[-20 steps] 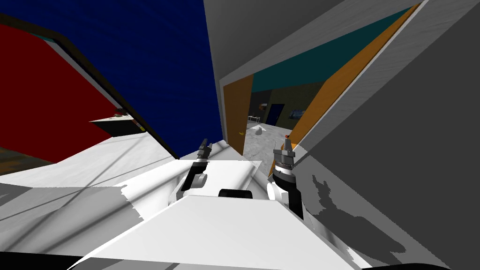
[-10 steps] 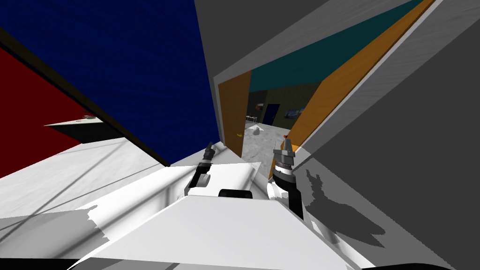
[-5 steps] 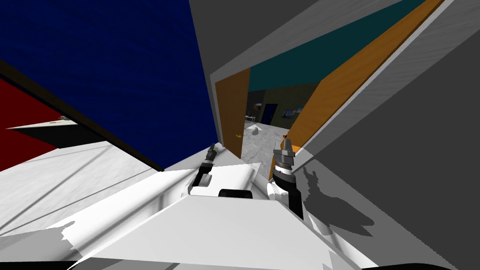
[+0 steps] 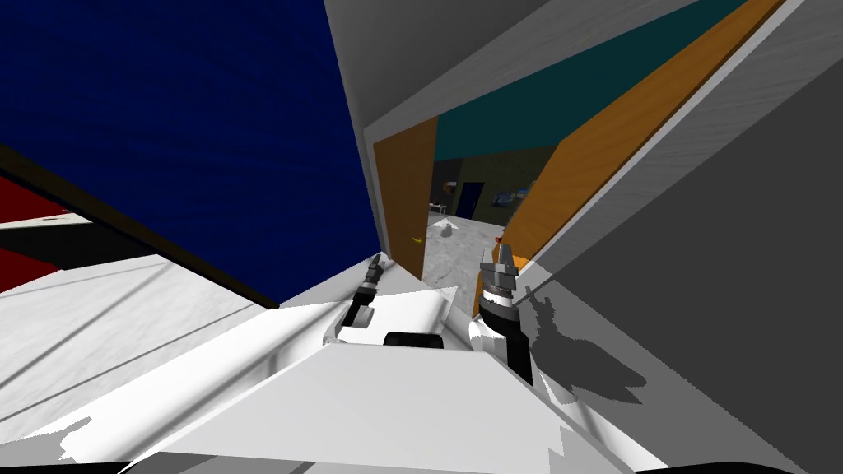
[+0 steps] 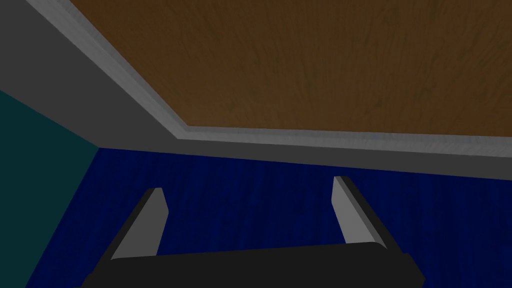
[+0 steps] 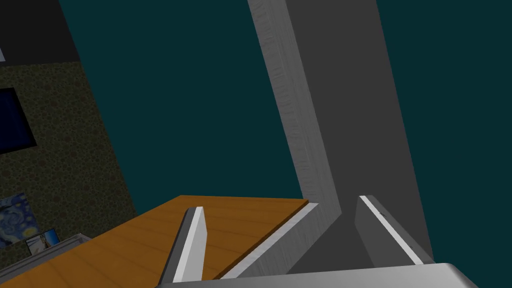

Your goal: Push the door open

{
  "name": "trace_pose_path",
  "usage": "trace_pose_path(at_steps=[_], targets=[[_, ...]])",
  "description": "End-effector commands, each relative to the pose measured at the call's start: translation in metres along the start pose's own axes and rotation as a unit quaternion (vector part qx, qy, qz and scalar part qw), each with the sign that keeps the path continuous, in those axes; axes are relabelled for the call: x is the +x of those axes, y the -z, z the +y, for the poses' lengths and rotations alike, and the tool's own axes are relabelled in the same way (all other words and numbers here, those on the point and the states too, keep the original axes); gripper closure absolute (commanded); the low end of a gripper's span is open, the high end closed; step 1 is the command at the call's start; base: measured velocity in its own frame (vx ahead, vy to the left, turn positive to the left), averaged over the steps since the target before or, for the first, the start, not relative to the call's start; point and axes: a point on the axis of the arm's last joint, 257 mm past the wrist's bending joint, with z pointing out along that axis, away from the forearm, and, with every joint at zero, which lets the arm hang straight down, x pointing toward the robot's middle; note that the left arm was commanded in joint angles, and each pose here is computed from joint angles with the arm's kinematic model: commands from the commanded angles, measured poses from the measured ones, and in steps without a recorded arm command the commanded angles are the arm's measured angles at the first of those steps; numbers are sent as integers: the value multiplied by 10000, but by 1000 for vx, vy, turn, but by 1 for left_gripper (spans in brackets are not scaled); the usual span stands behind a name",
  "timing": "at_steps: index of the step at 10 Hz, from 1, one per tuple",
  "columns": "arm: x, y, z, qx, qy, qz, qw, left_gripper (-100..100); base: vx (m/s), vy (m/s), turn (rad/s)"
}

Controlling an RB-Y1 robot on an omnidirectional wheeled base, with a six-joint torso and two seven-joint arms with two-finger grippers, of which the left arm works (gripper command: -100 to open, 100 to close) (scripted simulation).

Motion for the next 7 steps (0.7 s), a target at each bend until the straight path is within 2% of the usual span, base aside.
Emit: trace_pose_path(at_steps=[1, 7], targets=[[39, 5, 84, -63, 18, 50, 10000, -100, 98, 29, -69], [203, 44, 437, -324, 78, 234, 9992, -100, 92, 46, -71]])
